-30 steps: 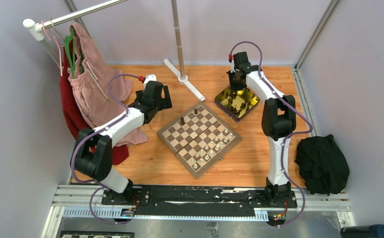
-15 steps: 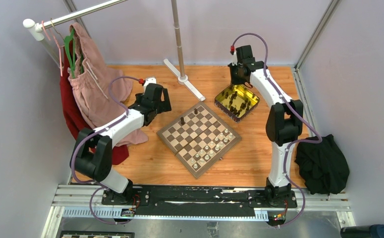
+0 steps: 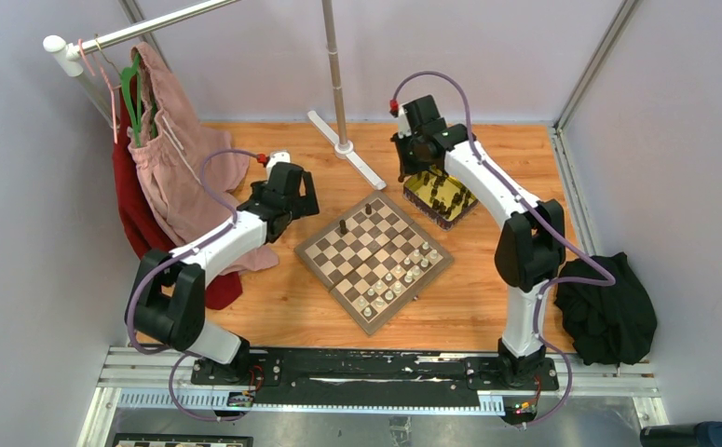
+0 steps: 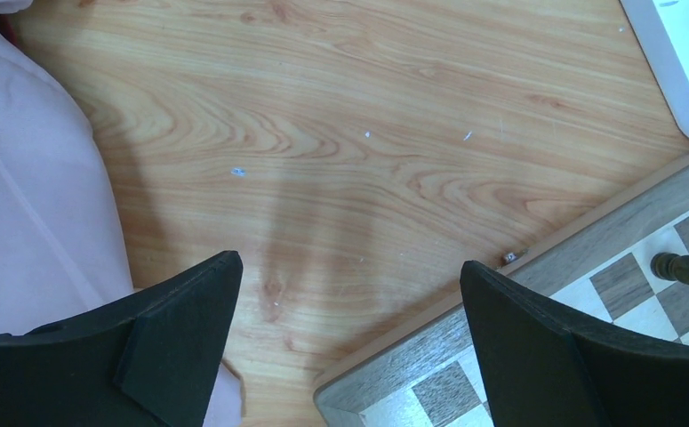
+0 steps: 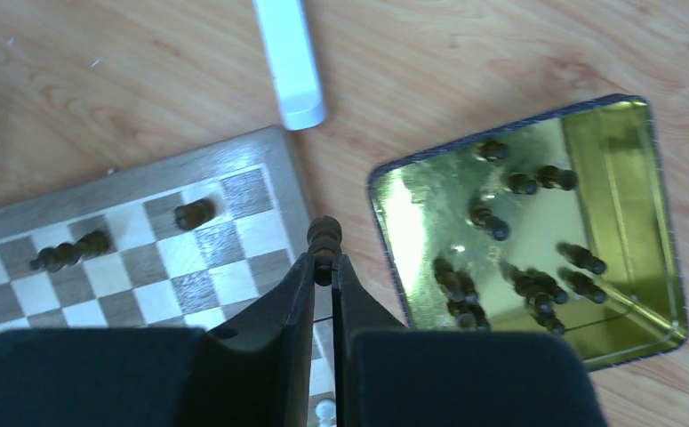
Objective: Set up the chess pieces on the board
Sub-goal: Place the chess piece on the chessboard.
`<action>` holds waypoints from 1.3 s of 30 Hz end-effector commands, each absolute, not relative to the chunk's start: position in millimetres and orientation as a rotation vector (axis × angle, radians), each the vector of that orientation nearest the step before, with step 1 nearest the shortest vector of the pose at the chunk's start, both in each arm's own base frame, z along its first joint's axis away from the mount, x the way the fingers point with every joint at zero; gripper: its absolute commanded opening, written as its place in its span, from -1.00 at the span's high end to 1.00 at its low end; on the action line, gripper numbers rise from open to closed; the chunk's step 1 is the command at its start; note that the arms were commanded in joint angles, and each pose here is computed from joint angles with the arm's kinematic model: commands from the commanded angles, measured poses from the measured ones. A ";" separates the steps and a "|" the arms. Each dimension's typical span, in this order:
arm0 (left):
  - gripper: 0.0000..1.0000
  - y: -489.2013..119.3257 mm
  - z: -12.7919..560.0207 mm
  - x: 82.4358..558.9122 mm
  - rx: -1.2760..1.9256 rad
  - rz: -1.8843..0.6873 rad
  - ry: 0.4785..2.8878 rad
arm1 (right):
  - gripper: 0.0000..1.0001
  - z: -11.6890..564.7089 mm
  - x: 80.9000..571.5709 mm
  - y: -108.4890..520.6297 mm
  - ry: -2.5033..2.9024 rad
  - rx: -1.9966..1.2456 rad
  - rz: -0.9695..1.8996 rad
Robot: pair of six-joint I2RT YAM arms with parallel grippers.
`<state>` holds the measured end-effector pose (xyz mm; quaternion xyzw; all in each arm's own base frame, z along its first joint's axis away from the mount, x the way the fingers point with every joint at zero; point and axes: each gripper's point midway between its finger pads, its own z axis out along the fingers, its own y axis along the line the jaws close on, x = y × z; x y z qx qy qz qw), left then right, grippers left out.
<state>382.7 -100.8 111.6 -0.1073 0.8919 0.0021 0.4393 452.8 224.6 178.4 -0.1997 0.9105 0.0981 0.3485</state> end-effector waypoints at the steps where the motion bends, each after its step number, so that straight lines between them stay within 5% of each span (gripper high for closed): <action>1: -1.00 -94.4 115.9 374.4 -0.294 0.011 2.208 | 1.00 174.9 418.4 245.3 2.385 -0.649 0.236; 16: -1.00 -91.1 113.8 360.4 -0.318 -0.008 2.208 | 1.00 159.0 366.9 321.5 2.365 -0.918 0.250; 39: -1.00 -90.8 110.5 353.0 -0.322 -0.029 2.209 | 1.00 123.7 370.4 363.4 2.362 -1.041 0.199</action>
